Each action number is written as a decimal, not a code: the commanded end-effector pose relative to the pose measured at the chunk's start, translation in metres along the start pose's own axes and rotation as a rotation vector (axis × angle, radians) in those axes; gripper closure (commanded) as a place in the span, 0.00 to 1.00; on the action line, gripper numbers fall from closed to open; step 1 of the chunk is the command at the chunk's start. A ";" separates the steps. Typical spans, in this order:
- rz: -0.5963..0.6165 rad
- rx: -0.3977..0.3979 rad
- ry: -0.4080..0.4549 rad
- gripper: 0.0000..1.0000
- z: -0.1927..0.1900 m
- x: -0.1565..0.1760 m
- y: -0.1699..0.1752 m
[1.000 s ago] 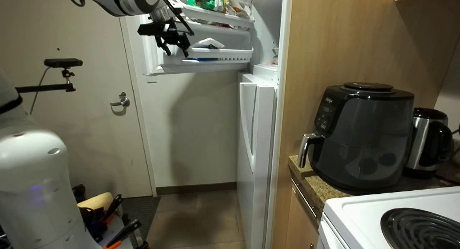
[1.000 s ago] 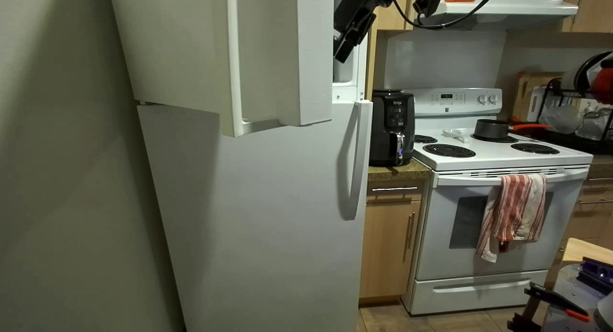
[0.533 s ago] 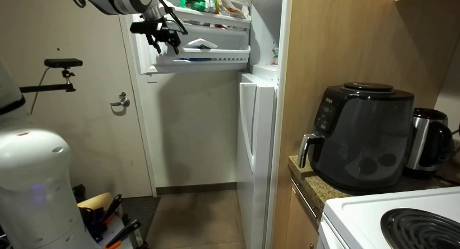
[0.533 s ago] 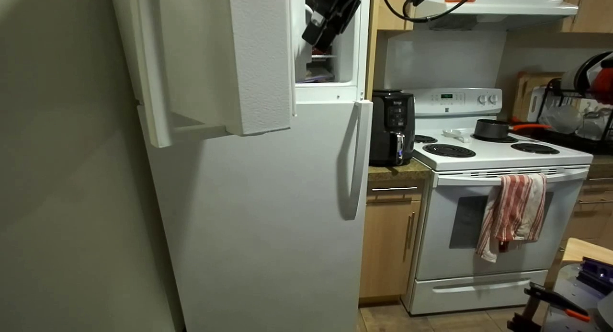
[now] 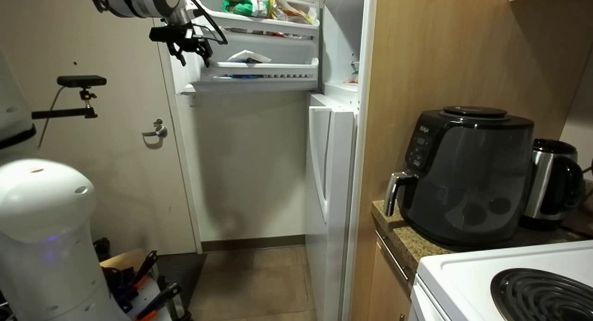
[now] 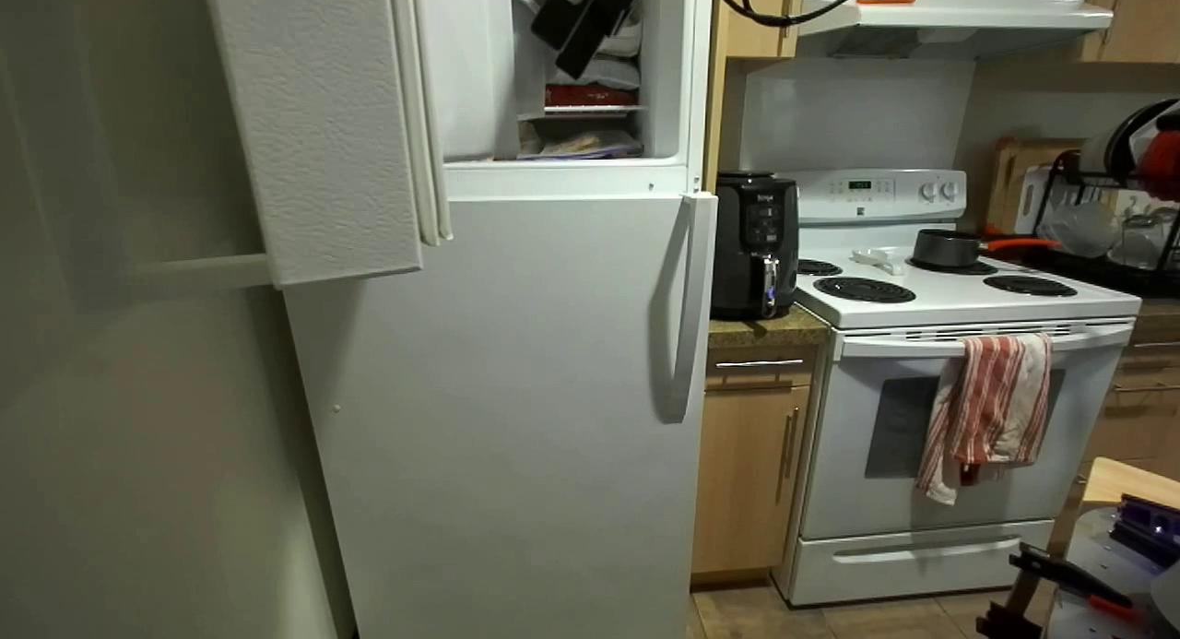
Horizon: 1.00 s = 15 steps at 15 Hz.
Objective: Open the top door on the fridge
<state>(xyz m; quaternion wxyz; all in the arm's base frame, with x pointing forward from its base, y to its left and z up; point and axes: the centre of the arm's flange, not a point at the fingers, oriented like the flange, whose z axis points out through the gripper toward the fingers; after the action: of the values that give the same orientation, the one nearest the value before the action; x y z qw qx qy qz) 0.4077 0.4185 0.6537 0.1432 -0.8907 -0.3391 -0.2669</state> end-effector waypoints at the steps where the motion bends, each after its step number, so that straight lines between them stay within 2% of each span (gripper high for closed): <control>1: -0.100 0.052 0.020 0.00 0.007 0.013 -0.026; 6: -0.178 0.090 0.073 0.00 -0.010 0.029 -0.053; 12: -0.243 0.111 0.159 0.00 -0.027 0.058 -0.070; 14: -0.249 0.123 0.151 0.00 -0.029 0.060 -0.073; 15: -0.245 0.135 0.116 0.00 -0.031 0.058 -0.073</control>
<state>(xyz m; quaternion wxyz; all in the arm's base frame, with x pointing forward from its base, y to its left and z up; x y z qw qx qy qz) 0.3791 0.4832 0.7143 0.1892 -0.8197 -0.4343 -0.3221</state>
